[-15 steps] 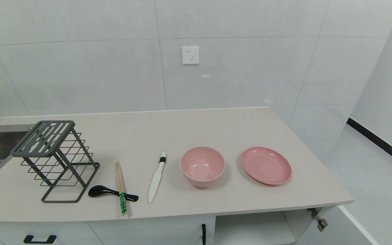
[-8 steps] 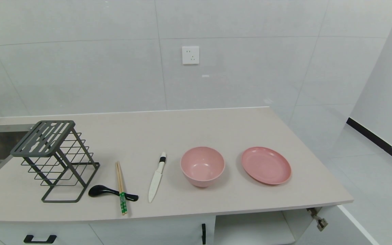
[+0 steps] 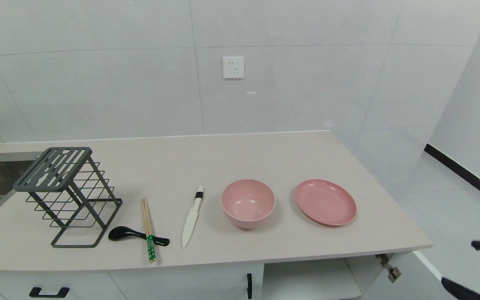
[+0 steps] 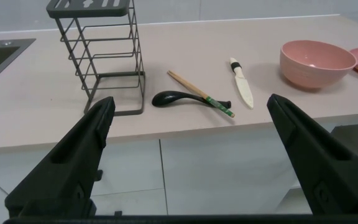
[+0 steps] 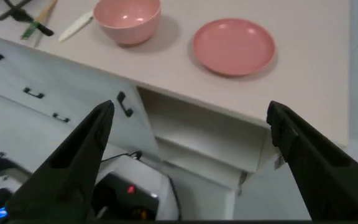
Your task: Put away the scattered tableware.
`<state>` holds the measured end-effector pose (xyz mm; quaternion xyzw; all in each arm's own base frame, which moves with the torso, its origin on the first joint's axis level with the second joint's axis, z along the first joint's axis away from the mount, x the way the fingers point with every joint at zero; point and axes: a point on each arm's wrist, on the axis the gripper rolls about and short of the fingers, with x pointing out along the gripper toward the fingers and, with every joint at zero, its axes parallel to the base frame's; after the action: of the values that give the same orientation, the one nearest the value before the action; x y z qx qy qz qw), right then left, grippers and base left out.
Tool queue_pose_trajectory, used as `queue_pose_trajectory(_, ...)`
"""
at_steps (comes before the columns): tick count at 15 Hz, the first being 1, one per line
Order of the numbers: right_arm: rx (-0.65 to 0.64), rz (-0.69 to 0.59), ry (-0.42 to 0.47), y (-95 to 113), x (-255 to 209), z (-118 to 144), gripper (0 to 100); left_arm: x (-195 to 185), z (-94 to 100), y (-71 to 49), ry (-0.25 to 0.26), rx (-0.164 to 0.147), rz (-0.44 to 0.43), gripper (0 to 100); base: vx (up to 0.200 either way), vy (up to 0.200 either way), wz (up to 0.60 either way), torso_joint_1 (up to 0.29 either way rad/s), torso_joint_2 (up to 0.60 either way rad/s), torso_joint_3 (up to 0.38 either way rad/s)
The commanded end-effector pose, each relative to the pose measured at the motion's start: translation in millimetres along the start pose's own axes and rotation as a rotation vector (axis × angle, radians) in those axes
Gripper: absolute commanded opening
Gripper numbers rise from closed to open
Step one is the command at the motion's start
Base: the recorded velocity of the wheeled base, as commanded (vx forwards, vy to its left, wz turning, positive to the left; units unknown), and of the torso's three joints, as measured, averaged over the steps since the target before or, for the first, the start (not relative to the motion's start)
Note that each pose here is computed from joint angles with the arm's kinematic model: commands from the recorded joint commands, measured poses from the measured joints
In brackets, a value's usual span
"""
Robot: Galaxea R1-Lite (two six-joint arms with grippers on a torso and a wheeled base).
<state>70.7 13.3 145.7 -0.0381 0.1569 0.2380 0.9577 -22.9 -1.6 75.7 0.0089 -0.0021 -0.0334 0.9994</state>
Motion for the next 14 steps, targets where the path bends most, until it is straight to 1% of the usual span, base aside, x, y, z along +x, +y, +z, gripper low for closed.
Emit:
queue_pose_trajectory(1,-0.070,0.010,0.037,-14.7,39.6,10.2,100,0.1,0.1,0.0,0.001,-0.001,0.001,100,0.000,0.000,0.00,0.000,0.00,0.000)
queue_pose_trajectory(2,-0.080,0.033,0.022,-16.6,50.6,17.1,100,0.1,0.1,0.0,0.001,0.001,0.001,100,0.000,0.000,0.00,0.000,0.00,0.000)
queue_pose_trajectory(4,-0.025,0.047,0.158,-25.0,76.0,3.9,100,0.1,0.1,0.0,0.001,0.001,0.001,100,0.000,0.000,0.00,0.000,0.00,0.000)
queue_pose_trajectory(5,-0.003,0.051,0.214,-29.5,87.2,-2.1,100,0.1,0.1,0.0,0.001,0.001,0.001,100,0.000,0.000,0.00,0.000,0.00,0.000)
queue_pose_trajectory(6,0.011,0.055,0.244,-33.7,98.2,-5.2,100,0.1,0.1,0.0,0.001,0.001,-0.001,100,0.000,0.000,0.00,0.000,0.00,0.000)
queue_pose_trajectory(7,0.011,0.054,0.241,-35.3,101.7,-5.6,100,0.1,0.1,0.0,0.001,0.001,-0.001,100,0.000,0.000,0.00,0.000,0.00,0.000)
queue_pose_trajectory(8,-0.009,0.043,0.189,-41.6,117.1,-4.6,100,0.1,0.1,0.0,0.001,0.001,0.001,100,0.000,0.000,0.00,0.000,0.00,0.000)
queue_pose_trajectory(9,-0.016,0.036,0.168,-46.0,126.9,-5.0,100,0.1,0.1,0.0,0.001,0.001,0.001,100,0.000,0.000,0.00,0.000,0.00,0.000)
queue_pose_trajectory(11,-0.005,0.033,0.196,-49.6,134.8,-13.8,100,0.1,0.1,0.0,0.001,0.001,0.001,100,0.000,0.000,0.00,0.000,0.00,0.000)
queue_pose_trajectory(13,0.013,0.034,0.218,-51.9,140.8,-16.9,100,0.1,0.1,0.0,0.001,0.001,-0.001,100,0.000,0.000,0.00,0.000,0.00,0.000)
queue_pose_trajectory(14,0.047,0.022,0.224,-55.9,144.8,-17.2,100,0.1,0.1,0.0,0.001,0.002,0.001,100,0.000,0.000,0.00,0.000,0.00,0.000)
